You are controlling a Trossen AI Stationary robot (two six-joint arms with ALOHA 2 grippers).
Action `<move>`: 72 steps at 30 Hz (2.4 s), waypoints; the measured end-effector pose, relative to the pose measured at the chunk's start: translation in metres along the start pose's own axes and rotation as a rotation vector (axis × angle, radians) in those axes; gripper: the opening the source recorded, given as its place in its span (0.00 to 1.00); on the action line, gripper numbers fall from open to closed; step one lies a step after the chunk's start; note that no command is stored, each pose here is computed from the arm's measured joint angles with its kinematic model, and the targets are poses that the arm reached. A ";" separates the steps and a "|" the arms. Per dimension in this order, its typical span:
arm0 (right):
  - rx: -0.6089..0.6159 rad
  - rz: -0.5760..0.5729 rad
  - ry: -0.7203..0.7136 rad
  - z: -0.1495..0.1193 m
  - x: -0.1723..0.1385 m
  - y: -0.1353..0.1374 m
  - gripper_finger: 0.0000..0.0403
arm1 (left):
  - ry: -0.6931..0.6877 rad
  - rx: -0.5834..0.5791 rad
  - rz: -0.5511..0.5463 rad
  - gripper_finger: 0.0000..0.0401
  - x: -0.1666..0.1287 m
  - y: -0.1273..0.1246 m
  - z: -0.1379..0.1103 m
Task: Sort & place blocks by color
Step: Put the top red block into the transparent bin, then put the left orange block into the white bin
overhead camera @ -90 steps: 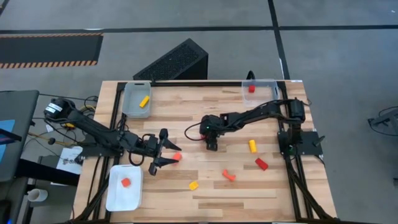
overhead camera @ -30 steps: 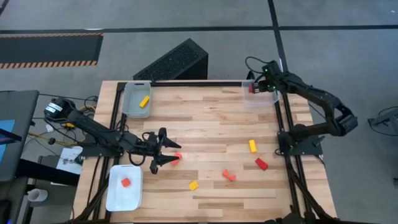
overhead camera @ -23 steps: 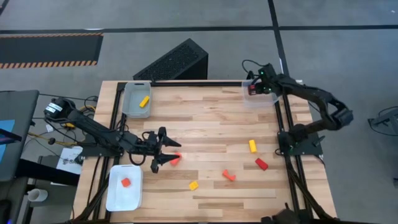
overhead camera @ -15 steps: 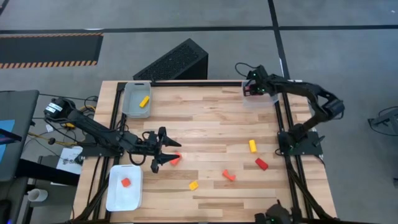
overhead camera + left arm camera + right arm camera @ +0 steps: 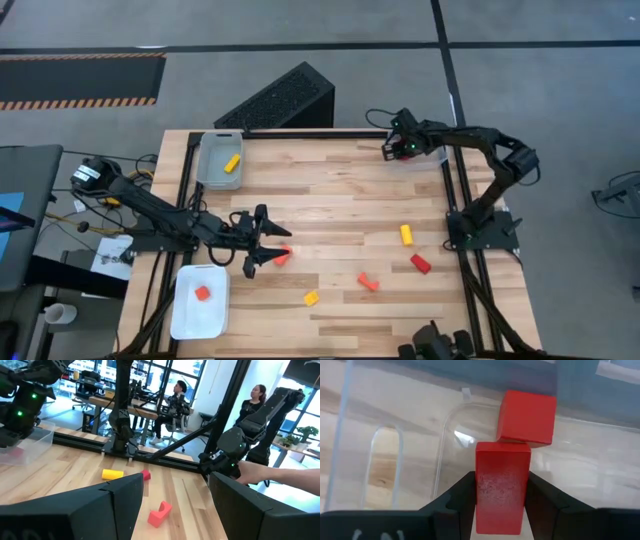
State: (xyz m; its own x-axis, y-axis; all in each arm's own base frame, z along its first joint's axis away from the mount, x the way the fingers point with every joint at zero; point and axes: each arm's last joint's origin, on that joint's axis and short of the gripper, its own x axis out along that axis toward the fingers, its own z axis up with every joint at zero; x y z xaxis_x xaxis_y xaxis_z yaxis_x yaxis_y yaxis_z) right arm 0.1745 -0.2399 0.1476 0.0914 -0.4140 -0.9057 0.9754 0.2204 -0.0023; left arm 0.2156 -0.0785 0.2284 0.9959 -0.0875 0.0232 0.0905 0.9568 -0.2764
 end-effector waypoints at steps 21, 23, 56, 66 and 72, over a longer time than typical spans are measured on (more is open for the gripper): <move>-0.050 0.065 0.118 -0.009 -0.006 -0.001 0.42 | 0.004 -0.001 0.001 0.54 0.000 0.000 0.000; -0.055 0.066 0.117 -0.009 -0.006 -0.001 0.42 | 0.004 -0.001 0.002 0.54 0.000 0.000 0.000; -0.214 0.239 -0.180 -0.020 -0.118 0.009 0.65 | 0.023 0.004 0.010 0.54 0.000 0.001 -0.002; -0.419 0.433 -0.359 -0.068 -0.177 0.056 0.65 | 0.023 0.005 0.011 0.54 0.000 0.001 -0.002; -0.488 0.497 -0.477 -0.107 -0.199 0.090 0.65 | 0.035 -0.020 -0.024 0.54 0.000 0.000 -0.003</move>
State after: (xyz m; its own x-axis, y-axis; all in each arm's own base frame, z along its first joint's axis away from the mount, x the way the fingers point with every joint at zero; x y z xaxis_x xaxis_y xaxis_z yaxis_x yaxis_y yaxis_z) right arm 0.2227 -0.0435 0.2826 0.6687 -0.4726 -0.5740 0.6132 0.7871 0.0664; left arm 0.2156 -0.0795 0.2258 0.9927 -0.1209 -0.0036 0.1144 0.9485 -0.2953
